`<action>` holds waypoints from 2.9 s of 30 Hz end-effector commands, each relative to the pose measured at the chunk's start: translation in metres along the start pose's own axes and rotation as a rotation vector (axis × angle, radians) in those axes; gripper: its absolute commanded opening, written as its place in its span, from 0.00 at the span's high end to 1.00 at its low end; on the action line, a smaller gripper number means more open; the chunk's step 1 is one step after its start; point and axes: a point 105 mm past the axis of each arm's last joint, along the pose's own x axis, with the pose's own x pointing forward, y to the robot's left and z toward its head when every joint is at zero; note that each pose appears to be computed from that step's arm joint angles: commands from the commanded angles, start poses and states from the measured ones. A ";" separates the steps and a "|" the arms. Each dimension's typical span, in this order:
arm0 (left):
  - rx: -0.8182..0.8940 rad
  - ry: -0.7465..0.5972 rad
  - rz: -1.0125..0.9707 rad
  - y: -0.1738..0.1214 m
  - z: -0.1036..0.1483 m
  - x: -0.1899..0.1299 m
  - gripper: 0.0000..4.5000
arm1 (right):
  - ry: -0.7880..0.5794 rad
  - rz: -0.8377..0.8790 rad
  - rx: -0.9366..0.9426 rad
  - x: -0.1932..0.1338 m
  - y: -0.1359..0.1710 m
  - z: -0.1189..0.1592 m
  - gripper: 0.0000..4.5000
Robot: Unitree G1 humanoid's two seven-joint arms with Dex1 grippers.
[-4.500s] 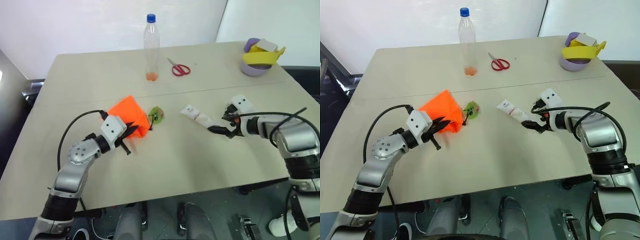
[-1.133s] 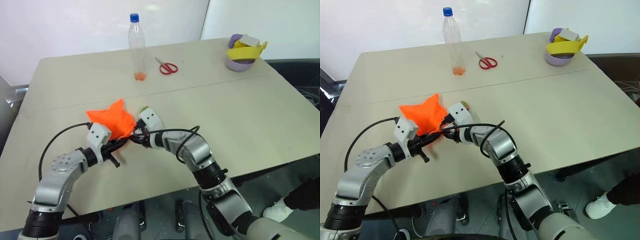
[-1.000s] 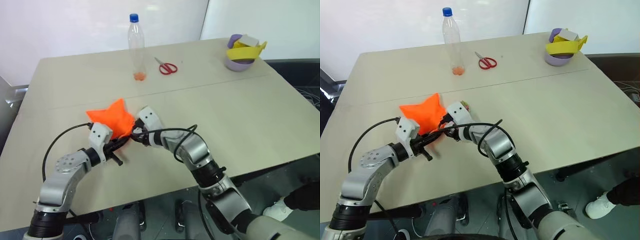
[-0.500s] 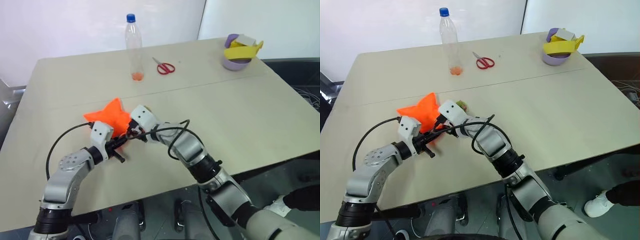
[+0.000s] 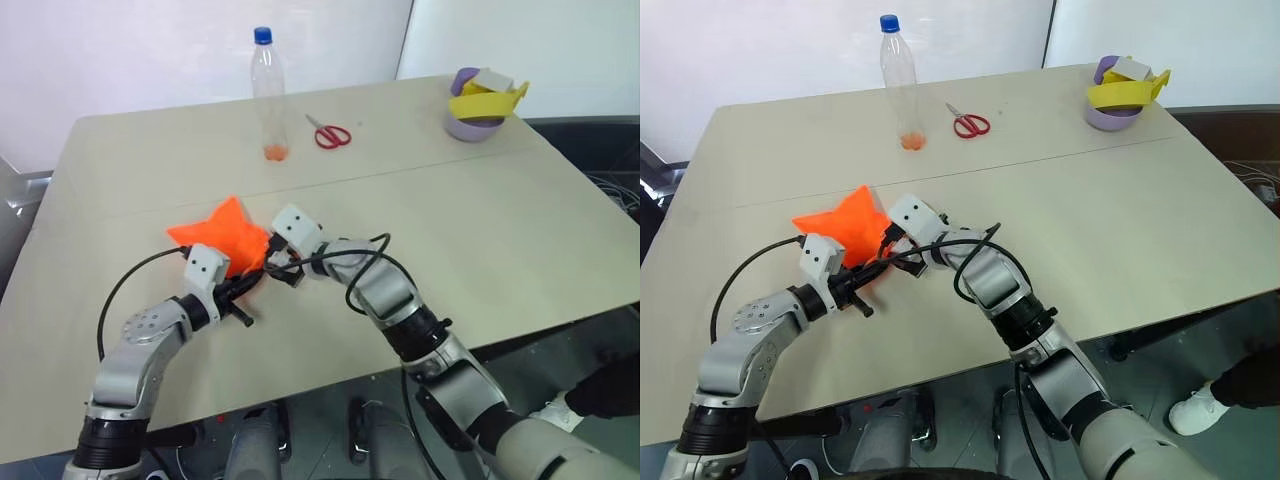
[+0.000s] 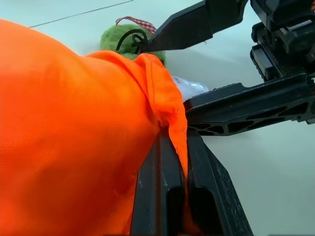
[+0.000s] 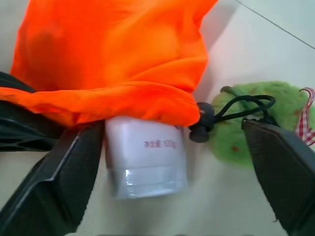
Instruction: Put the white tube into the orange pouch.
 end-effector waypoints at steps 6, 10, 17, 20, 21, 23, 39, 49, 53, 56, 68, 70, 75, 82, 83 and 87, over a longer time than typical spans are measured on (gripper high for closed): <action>0.088 -0.145 -0.028 -0.007 0.038 0.003 1.00 | -0.123 0.342 0.099 -0.040 0.036 0.026 0.02; 0.089 -0.148 -0.036 -0.009 0.038 0.004 1.00 | -0.117 0.368 0.167 -0.047 0.035 0.023 0.02; 0.097 -0.121 -0.047 -0.009 0.032 0.002 1.00 | -0.040 0.217 0.097 -0.049 0.008 -0.014 0.02; 0.098 -0.109 -0.050 -0.011 0.027 -0.001 1.00 | -0.042 0.183 0.095 -0.056 -0.006 -0.019 0.02; 0.100 -0.097 -0.051 -0.011 0.023 -0.003 1.00 | -0.045 0.162 0.085 -0.060 -0.013 -0.020 0.02; 0.113 -0.076 -0.051 -0.011 0.018 -0.007 1.00 | -0.054 0.116 0.076 -0.064 -0.025 -0.020 0.02; 0.097 -0.133 -0.011 -0.001 0.028 -0.008 1.00 | -0.099 0.070 -0.001 -0.053 -0.026 -0.031 0.14; 0.090 -0.131 -0.019 -0.003 0.027 -0.005 1.00 | -0.114 0.084 0.021 -0.053 -0.018 -0.027 1.00; 0.090 -0.128 -0.022 -0.004 0.026 -0.005 1.00 | -0.109 0.125 0.006 -0.056 -0.013 -0.027 1.00; 0.087 -0.131 -0.024 -0.004 0.027 -0.005 1.00 | -0.112 0.169 0.003 -0.054 -0.002 -0.027 1.00; 0.080 -0.141 -0.051 -0.010 0.031 -0.003 1.00 | -0.134 0.099 -0.029 -0.024 -0.003 -0.017 1.00; 0.076 -0.141 -0.054 -0.011 0.030 -0.002 1.00 | -0.141 0.103 -0.052 -0.020 0.000 -0.015 1.00; 0.076 -0.140 -0.060 -0.013 0.029 -0.001 1.00 | -0.217 0.121 -0.027 -0.011 0.008 0.007 1.00; 0.083 -0.129 -0.048 -0.011 0.026 -0.003 1.00 | -0.252 0.112 -0.017 -0.016 0.005 0.013 1.00; 0.086 -0.126 -0.038 -0.010 0.025 -0.003 1.00 | -0.244 0.116 -0.028 -0.020 0.004 0.010 1.00; 0.107 -0.106 0.003 0.002 0.018 -0.008 1.00 | -0.240 0.177 -0.088 -0.052 0.002 0.000 1.00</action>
